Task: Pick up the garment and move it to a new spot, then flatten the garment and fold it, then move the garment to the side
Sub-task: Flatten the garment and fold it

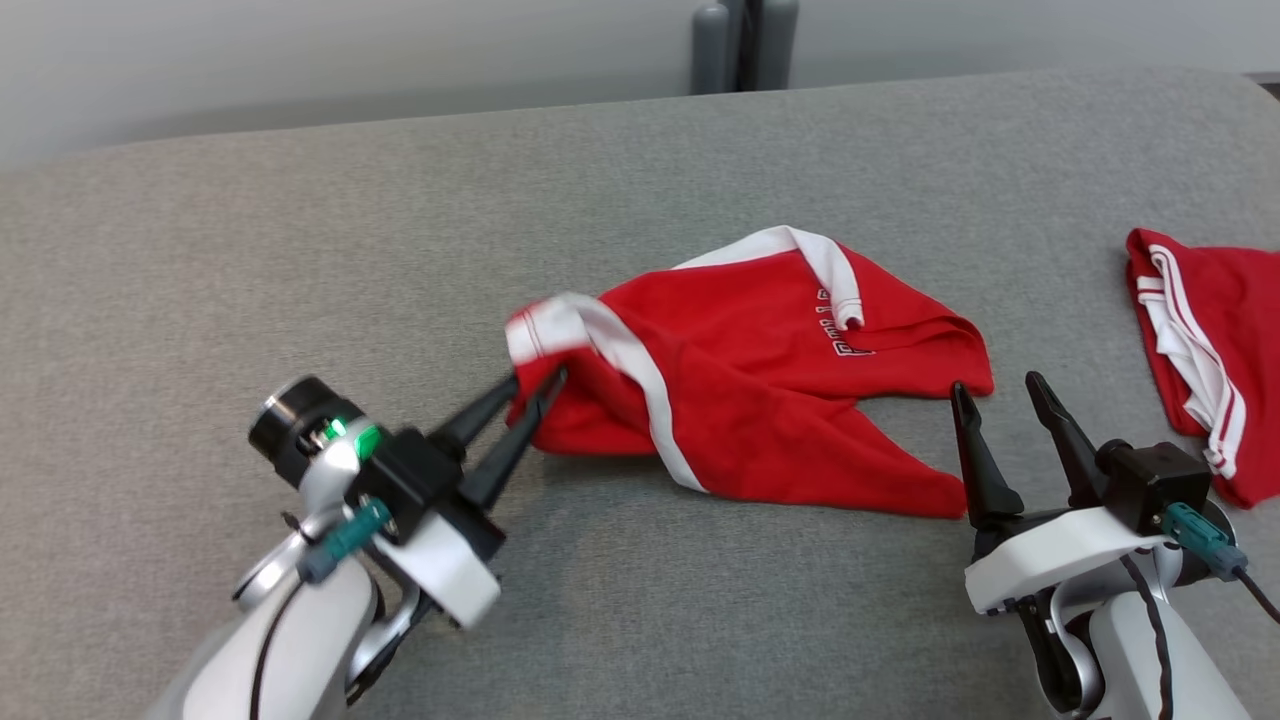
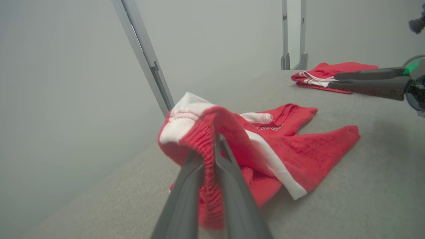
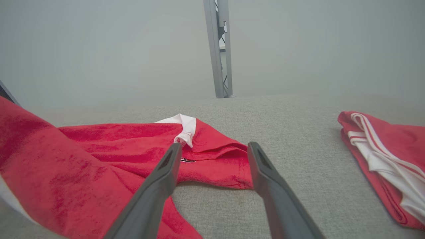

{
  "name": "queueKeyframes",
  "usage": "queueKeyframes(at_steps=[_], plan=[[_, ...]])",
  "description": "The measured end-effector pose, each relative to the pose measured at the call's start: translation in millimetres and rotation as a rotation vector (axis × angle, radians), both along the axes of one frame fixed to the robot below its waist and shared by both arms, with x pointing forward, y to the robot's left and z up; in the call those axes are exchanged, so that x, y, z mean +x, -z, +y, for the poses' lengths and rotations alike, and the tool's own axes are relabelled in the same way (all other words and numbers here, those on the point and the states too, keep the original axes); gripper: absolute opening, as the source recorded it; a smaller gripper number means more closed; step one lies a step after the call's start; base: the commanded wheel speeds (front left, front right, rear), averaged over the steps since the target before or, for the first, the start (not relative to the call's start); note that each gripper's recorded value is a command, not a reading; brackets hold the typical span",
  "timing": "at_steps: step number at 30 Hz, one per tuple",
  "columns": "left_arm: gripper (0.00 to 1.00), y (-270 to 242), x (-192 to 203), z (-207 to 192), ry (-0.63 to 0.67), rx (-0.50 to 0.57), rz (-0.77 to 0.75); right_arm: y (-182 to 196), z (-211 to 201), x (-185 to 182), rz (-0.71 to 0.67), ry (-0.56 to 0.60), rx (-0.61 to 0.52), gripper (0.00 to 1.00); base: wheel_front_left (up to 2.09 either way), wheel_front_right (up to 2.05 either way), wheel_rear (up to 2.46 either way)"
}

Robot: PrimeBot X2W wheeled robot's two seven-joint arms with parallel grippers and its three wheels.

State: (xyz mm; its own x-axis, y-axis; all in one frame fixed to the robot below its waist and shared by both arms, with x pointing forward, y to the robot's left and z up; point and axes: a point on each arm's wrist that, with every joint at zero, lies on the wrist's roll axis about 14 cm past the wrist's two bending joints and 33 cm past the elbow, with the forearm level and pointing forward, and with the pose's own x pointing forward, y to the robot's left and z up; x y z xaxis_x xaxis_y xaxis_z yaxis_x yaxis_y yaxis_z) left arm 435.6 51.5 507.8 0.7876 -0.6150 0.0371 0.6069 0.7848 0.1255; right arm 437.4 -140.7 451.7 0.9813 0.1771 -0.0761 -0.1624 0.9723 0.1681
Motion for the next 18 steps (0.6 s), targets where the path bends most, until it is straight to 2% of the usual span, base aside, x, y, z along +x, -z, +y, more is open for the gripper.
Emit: queueKeyframes(at_steps=[1, 2, 3, 4, 5, 13, 18], plan=[[0.21, 4, -9, 0, 0.024, 0.034, -0.003, 0, 3, 1, 0.0, -0.008, 0.001, 1.0, 0.0, 0.0, 0.0], [0.29, 8, -16, 1, 0.038, 0.063, -0.004, 0, 6, 1, -0.001, -0.015, 0.002, 1.0, 0.0, 0.0, 0.0], [0.41, 12, -23, 2, 0.051, 0.085, 0.002, 0, 8, 2, -0.001, -0.021, 0.003, 1.0, 0.0, 0.0, 0.0], [0.62, 17, -29, 5, 0.059, 0.106, 0.009, 0, 11, 1, 0.001, -0.029, 0.004, 1.0, 0.0, 0.0, 0.0], [1.0, 21, -36, 6, 0.071, 0.126, 0.016, 0, 14, 2, 0.002, -0.037, 0.005, 1.0, 0.0, 0.0, 0.0], [1.0, 34, -69, 17, 0.124, 0.241, 0.016, -5, 32, 3, -0.009, -0.084, 0.008, 1.0, 0.0, 0.0, 0.0], [1.0, 7, -51, 47, -0.051, 0.13, -0.009, -8, 38, 2, -0.016, -0.1, 0.01, 1.0, 0.0, 0.0, 0.0]])
